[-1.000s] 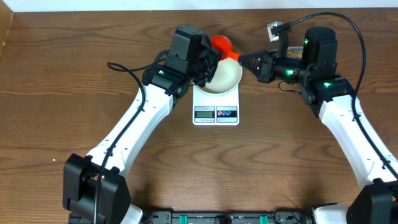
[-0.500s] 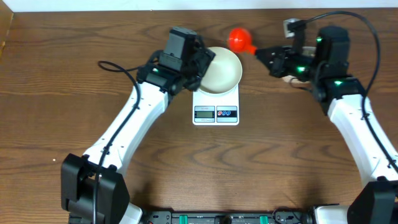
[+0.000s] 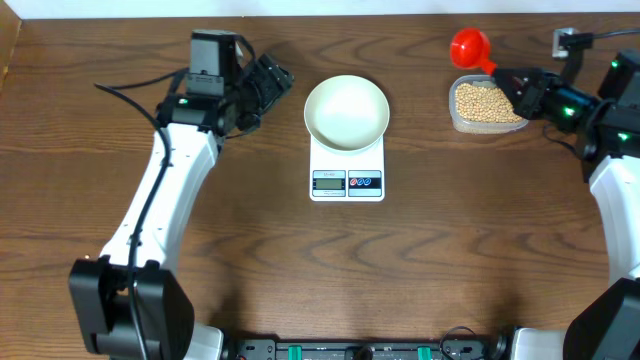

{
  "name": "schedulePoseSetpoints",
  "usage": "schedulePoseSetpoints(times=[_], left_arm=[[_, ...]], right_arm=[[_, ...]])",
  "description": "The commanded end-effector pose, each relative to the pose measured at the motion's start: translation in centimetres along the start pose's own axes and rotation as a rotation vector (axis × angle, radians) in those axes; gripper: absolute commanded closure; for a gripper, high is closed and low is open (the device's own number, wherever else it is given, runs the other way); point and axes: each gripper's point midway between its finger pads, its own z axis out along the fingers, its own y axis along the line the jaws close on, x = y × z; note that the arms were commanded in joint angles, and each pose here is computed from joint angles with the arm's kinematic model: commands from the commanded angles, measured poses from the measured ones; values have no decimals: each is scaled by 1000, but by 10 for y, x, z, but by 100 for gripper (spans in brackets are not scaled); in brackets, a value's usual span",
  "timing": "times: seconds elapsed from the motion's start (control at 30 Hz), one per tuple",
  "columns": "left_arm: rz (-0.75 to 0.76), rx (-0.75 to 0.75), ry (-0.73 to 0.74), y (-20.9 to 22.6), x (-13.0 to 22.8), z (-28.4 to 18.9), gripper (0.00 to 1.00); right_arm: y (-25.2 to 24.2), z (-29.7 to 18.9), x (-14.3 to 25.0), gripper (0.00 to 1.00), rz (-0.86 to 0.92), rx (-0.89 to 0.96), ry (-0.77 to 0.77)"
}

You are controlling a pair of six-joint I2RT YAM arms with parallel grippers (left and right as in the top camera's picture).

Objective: Scoop item into bowl and weigh 50g on scale

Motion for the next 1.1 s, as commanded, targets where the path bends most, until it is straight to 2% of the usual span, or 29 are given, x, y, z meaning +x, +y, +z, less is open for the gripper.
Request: schedulePoseSetpoints(times=[0.0,0.1,0.2,0.33,0.57,0.77,0.9,0.93,1.07], left_arm=[[289,83,-9,-24,3,-25,24],[382,70,-31,-25,2,-35,24],[381,29,-32,-17,3,-38,24],[361,-14,23,-5,15,-37,25],[423,-141,129,14,51,-36,25],[501,-236,209,19,91,-44,43],[588,-299,260,19,125,-53,47],[587,-302,277,20,134,-53,47],[556,-333,342,34,171,-42,59]], right_arm=[[-2,-11,-5,99,-35,-15,-7],[-11,-18,-2,99,-7,9,0],[-20,-26,4,99,9,33,15],[-28,-35,10,99,14,58,32],[-34,-43,16,99,30,77,45],[-42,-46,16,99,18,123,42],[-43,-46,16,99,14,128,43],[-44,-46,16,99,15,134,43],[-48,-46,17,99,18,161,44]])
